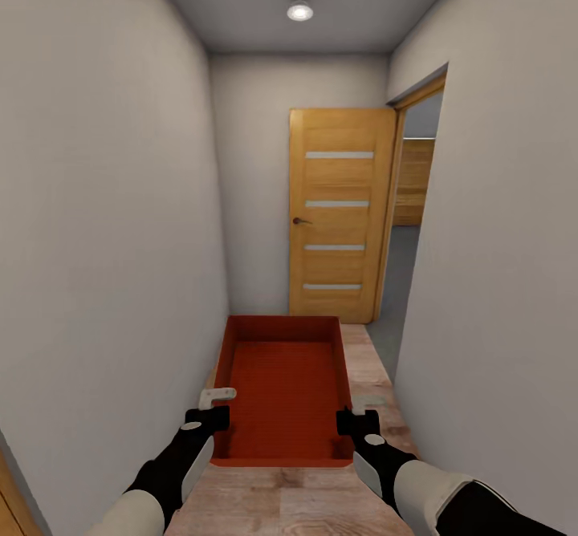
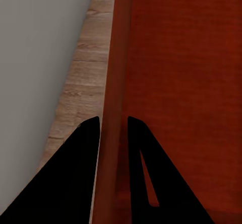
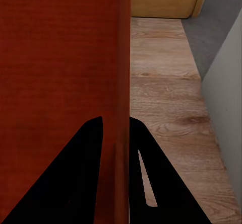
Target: Move the two storage containers from the living room to the garage. In the garage, place one container on the floor and stack the other container on top of it (either order is fine).
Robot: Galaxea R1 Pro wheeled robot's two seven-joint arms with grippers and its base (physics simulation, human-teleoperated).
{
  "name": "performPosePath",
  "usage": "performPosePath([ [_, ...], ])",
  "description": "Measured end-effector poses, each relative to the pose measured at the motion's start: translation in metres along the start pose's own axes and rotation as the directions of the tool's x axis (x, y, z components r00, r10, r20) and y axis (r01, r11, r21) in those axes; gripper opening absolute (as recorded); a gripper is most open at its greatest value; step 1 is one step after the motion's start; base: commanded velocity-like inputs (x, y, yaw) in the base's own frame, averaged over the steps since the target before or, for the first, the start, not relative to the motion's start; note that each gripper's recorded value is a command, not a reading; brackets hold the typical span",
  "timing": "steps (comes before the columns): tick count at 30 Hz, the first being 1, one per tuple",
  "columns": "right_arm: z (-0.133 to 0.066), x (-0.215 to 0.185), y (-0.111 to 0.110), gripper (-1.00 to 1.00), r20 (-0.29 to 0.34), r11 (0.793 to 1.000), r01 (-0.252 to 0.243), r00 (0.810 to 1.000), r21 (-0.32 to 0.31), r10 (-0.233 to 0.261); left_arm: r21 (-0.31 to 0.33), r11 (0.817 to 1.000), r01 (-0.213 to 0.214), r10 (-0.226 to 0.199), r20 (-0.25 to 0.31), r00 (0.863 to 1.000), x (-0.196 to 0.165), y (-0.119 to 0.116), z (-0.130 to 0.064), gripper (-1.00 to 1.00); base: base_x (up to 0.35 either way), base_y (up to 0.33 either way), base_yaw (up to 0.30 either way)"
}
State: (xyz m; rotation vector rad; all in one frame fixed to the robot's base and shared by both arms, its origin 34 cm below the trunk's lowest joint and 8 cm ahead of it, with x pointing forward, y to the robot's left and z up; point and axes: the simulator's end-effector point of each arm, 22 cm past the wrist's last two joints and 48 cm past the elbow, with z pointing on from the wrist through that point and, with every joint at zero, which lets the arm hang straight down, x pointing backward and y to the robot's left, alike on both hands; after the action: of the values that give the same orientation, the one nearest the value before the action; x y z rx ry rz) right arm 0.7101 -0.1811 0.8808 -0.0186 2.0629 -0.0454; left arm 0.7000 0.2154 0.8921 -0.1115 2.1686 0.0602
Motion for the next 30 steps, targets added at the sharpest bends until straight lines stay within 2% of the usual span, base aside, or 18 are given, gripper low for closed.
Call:
performPosePath([
  [30,0.0,-0.0001,0.0001,-1.0,0.0,1.0,0.0,1.0,0.0,0.0,0.0,1.0,0.0,0.0,0.0,1.0,-0.0001,0.0001,0.0,-1.0,0.323,0.0,0.0],
])
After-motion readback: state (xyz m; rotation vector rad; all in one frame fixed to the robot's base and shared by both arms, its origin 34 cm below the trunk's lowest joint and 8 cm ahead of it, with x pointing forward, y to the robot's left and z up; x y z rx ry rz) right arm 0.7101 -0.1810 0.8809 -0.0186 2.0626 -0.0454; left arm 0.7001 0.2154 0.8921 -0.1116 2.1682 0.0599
